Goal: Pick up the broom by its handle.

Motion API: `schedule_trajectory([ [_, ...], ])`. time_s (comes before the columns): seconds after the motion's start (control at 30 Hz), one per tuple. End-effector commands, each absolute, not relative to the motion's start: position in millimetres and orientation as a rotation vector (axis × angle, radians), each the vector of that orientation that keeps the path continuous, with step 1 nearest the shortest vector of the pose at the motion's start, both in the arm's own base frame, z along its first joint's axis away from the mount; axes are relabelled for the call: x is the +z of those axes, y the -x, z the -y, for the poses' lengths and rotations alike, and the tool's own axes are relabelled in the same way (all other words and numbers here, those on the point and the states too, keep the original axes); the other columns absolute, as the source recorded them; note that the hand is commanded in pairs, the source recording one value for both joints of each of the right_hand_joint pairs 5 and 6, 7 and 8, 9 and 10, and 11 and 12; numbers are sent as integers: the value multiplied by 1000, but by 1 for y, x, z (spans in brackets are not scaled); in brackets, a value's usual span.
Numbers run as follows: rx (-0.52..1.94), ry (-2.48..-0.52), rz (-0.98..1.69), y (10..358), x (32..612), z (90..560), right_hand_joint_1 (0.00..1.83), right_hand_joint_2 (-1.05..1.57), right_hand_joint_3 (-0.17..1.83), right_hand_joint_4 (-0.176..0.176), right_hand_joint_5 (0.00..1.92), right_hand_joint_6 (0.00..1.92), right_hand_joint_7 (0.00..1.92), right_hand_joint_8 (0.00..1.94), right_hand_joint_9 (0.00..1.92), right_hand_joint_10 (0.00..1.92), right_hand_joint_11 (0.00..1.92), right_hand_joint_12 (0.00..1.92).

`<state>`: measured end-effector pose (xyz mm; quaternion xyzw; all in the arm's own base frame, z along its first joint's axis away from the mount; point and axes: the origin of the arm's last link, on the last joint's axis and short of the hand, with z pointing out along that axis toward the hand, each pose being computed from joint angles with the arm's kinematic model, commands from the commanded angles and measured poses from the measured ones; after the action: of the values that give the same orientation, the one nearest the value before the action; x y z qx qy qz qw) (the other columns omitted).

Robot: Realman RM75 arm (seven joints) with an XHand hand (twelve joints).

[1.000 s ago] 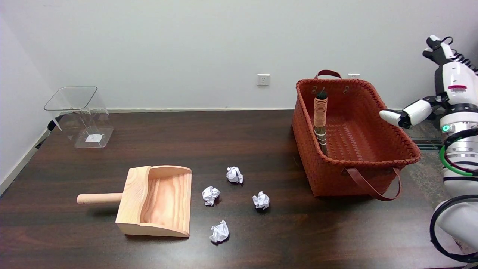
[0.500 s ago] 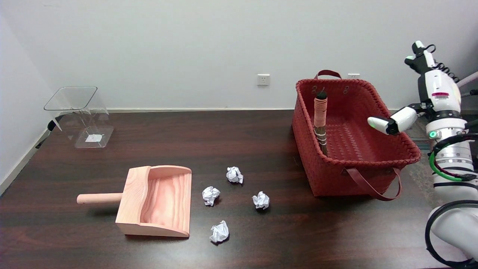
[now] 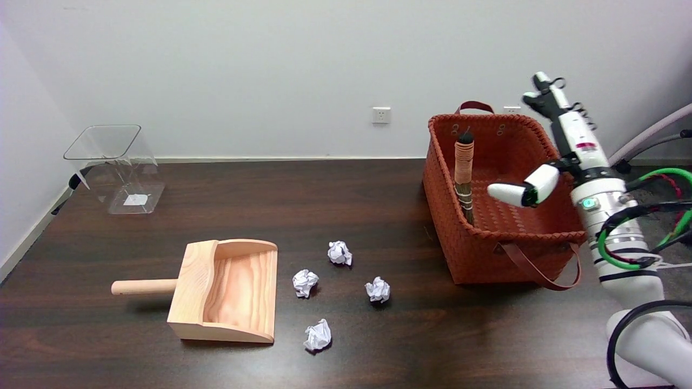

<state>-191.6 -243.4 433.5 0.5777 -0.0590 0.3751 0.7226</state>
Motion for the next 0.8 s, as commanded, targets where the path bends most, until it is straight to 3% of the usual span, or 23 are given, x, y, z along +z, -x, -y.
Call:
schedule_trajectory([
  [0.03, 964, -1450, 474, 196, 369, 254, 1039, -712, 1256, 0, 109, 109, 336, 336, 296, 296, 257, 257],
  [0.37, 1015, -1451, 562, 204, 369, 264, 1031, -711, 1265, 0, 122, 122, 341, 341, 257, 257, 108, 108],
  [0.8, 1035, -1446, 623, 226, 371, 285, 1036, -707, 1244, 0, 115, 115, 353, 353, 270, 270, 100, 100],
])
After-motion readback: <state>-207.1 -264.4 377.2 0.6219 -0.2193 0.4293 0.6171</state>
